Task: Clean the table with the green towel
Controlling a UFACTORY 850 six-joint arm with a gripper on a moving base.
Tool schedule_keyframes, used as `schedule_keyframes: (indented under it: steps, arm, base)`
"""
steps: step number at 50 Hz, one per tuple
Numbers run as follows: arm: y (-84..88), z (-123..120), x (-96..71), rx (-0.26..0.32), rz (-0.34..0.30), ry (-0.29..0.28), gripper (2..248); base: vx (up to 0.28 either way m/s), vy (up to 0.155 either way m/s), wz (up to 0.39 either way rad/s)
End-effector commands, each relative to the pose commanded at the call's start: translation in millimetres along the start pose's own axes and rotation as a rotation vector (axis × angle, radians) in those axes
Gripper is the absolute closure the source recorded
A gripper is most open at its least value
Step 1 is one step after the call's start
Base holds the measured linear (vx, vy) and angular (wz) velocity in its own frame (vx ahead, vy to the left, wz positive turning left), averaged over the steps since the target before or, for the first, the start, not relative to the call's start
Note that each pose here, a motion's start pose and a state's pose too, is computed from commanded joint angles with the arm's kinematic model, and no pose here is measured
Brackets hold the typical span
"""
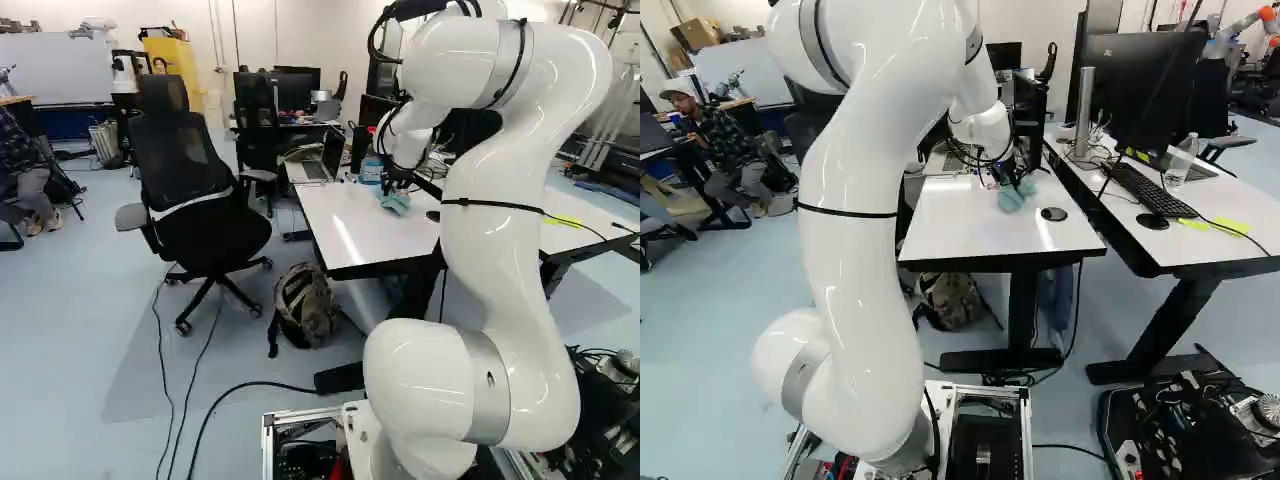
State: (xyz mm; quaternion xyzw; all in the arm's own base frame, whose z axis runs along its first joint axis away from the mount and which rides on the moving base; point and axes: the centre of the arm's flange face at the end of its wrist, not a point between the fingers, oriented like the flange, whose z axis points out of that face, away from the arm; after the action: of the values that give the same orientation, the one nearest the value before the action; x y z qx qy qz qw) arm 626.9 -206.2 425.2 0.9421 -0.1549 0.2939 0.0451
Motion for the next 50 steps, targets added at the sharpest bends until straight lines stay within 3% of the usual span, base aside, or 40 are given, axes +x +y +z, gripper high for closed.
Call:
schedule_keyframes:
  steps: [30,50]
  arm:
    - [47.9,11.9,14.4,-0.04,0.058,0.018,197]
    - [65.3,-5.0,-5.9,-0.057,0.082,-0.003,197]
  base:
    - [0.0,0.0,0.0]
    - [0.0,0.0,0.0]
